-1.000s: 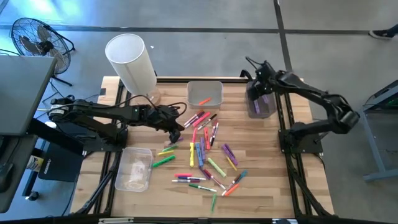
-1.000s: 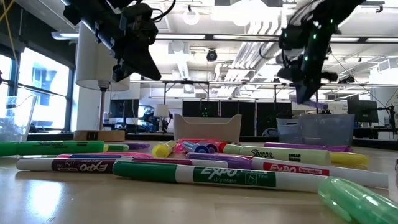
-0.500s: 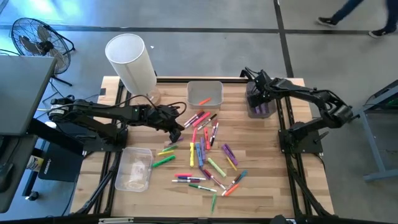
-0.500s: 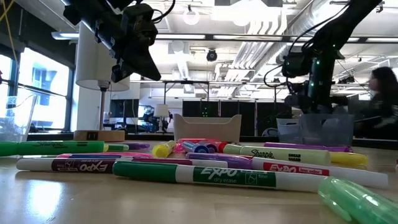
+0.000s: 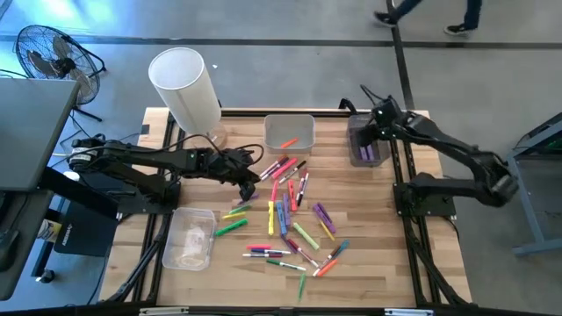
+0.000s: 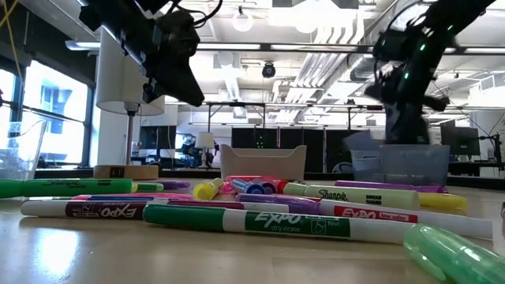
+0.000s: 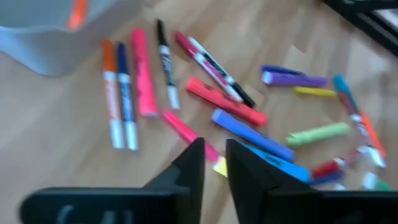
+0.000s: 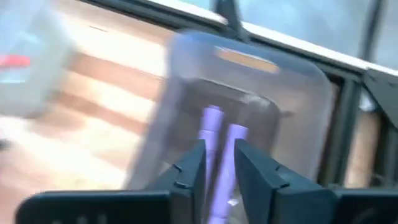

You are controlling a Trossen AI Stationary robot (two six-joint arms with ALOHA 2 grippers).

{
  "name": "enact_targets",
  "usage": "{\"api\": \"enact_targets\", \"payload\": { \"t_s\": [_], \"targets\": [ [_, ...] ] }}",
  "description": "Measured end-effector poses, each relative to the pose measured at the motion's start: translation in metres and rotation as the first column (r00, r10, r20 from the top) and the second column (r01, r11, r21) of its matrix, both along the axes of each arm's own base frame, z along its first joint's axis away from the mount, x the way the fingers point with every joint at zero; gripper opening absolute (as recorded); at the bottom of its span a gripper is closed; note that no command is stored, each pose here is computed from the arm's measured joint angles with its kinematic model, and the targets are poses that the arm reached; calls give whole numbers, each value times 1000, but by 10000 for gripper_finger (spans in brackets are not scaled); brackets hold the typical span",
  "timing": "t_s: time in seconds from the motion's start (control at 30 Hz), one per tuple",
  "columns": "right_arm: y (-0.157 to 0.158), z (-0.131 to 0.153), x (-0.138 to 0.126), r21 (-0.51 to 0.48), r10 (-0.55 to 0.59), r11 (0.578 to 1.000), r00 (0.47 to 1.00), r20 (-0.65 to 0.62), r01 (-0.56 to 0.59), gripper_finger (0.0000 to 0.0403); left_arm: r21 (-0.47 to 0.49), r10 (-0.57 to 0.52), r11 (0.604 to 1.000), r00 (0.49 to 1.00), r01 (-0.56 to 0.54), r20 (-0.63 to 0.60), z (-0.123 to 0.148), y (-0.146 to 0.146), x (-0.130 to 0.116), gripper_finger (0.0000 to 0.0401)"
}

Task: Pick & Place Markers
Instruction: Put the purple pen into the white bin

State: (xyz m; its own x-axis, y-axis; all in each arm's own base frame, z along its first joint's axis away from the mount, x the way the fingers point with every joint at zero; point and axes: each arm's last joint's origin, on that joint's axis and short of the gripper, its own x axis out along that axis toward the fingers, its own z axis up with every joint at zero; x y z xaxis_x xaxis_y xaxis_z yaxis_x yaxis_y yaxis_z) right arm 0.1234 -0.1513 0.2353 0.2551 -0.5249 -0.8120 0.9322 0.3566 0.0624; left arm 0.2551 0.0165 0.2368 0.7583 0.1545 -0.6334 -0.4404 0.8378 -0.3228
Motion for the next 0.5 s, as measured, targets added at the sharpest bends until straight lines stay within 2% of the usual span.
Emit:
{"api": "enact_targets", "payload": {
  "t_s": [0.1,0.17,0.3,0.5],
  "targets": [
    [21,16,1,-53,84,995,993,83,-79,36,39,38,999,999,-37,-23,-3,2,0,102],
    [36,24,3,-74,134,989,983,125,-126,12,66,14,998,999,-12,-30,-4,2,2,109],
    [64,30,12,-82,211,976,962,172,-200,8,78,-6,997,996,14,-92,-13,2,7,110],
    [96,24,27,-52,241,970,960,142,-236,3,42,-27,998,934,45,-357,-30,2,21,110]
  ]
}}
